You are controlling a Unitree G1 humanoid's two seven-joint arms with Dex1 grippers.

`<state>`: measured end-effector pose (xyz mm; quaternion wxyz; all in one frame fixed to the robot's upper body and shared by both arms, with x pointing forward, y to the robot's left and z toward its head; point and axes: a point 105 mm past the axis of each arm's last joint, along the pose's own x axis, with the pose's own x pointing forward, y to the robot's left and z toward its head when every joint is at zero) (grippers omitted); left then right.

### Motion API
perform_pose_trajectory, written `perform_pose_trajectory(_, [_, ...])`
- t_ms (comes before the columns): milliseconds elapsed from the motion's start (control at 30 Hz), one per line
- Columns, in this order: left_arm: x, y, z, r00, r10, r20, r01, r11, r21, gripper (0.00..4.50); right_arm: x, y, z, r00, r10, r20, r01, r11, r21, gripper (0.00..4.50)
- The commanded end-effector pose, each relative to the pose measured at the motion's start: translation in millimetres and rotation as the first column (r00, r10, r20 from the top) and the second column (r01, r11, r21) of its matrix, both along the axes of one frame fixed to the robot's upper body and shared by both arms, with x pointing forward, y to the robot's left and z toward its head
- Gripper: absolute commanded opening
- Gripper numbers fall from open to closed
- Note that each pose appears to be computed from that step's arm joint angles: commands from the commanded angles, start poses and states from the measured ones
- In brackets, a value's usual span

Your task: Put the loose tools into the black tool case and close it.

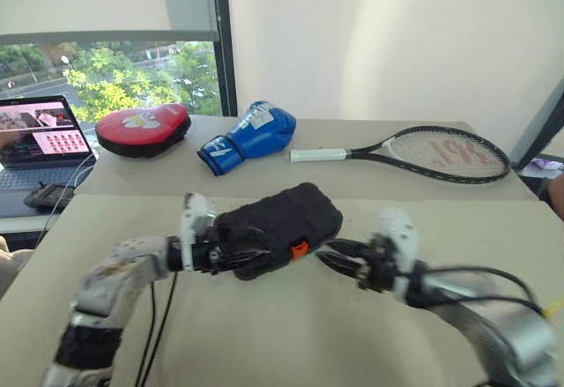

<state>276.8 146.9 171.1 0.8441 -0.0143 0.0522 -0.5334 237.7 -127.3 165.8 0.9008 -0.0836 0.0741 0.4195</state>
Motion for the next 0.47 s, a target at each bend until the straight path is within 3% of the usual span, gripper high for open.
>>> perform_pose_trajectory(33, [-20,16,6,0.998,0.054,0.022,-0.054,0.998,0.016,4.50,-27,-17,17,0.997,-0.020,0.070,0.021,1.000,-0.013,3.29])
perform_pose_trajectory(133, [-31,40,-4,0.991,0.135,0.008,-0.135,0.988,0.074,4.50,-44,-42,17,0.994,-0.096,0.059,0.099,0.993,-0.059,4.31])
perform_pose_trajectory(167, [-33,45,-6,0.988,0.155,0.019,-0.156,0.983,0.095,4.50,-46,-48,18,0.991,-0.120,0.063,0.124,0.990,-0.073,4.47])
perform_pose_trajectory(300, [-49,78,-31,0.968,0.251,-0.016,-0.245,0.953,0.180,4.50,-68,-74,12,0.986,-0.162,0.039,0.166,0.972,-0.169,4.47])
perform_pose_trajectory(467, [-54,81,-40,0.969,0.240,-0.053,-0.228,0.958,0.174,4.50,-69,-83,10,0.987,-0.155,0.043,0.161,0.964,-0.212,4.47])
